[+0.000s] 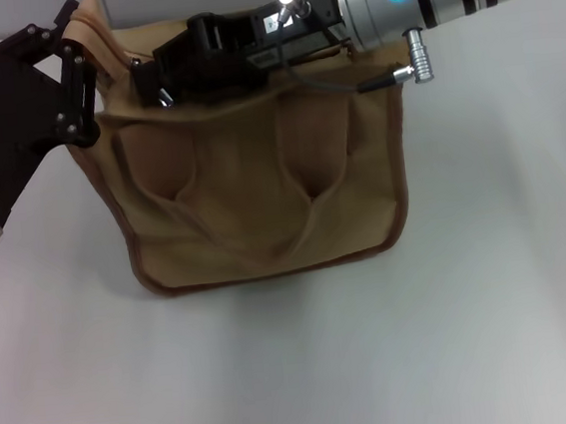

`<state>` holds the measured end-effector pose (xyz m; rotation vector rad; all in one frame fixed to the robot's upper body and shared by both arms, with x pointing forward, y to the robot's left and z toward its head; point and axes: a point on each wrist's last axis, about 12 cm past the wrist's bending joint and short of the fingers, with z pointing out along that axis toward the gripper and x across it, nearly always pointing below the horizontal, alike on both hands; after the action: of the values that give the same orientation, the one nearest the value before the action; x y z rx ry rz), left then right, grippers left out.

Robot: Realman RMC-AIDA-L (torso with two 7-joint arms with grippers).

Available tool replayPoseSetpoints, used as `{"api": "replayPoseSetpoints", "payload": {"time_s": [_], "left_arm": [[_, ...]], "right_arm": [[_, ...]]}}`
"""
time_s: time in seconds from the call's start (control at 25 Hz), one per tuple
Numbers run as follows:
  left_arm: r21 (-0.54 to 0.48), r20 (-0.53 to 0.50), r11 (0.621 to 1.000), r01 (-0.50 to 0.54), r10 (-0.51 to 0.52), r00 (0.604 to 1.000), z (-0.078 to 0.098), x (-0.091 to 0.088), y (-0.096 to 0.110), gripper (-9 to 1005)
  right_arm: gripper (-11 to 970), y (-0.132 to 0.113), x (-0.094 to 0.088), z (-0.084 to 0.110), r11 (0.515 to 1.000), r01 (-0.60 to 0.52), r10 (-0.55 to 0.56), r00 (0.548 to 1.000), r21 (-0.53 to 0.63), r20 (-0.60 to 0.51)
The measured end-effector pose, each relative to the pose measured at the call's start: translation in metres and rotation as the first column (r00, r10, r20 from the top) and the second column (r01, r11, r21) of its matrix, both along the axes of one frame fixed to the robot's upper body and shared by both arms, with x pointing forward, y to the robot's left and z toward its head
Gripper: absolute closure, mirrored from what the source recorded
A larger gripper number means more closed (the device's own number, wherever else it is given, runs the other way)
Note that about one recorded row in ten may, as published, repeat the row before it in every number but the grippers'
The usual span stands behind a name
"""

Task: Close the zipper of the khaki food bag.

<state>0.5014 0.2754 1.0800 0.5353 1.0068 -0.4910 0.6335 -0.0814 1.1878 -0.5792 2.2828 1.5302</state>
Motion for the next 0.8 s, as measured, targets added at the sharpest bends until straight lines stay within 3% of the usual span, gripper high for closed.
{"api": "replayPoseSetpoints", "payload": {"time_s": [0.36, 0.8], "left_arm": [[0.001, -0.002, 1.0, -0.003, 0.003, 1.0, 0.0, 0.0, 0.0, 973], [-0.005, -0.037, 0.998, -0.067, 0.067, 0.997, -0.006, -0.003, 0.011, 973]], "right_arm": [[898, 0.002, -0.002, -0.001, 0.999, -0.05, 0.051, 0.995, -0.012, 0.086], [952, -0.014, -0.006, -0.003, 0.999, -0.054, 0.054, 0.987, -0.006, 0.149]]}}
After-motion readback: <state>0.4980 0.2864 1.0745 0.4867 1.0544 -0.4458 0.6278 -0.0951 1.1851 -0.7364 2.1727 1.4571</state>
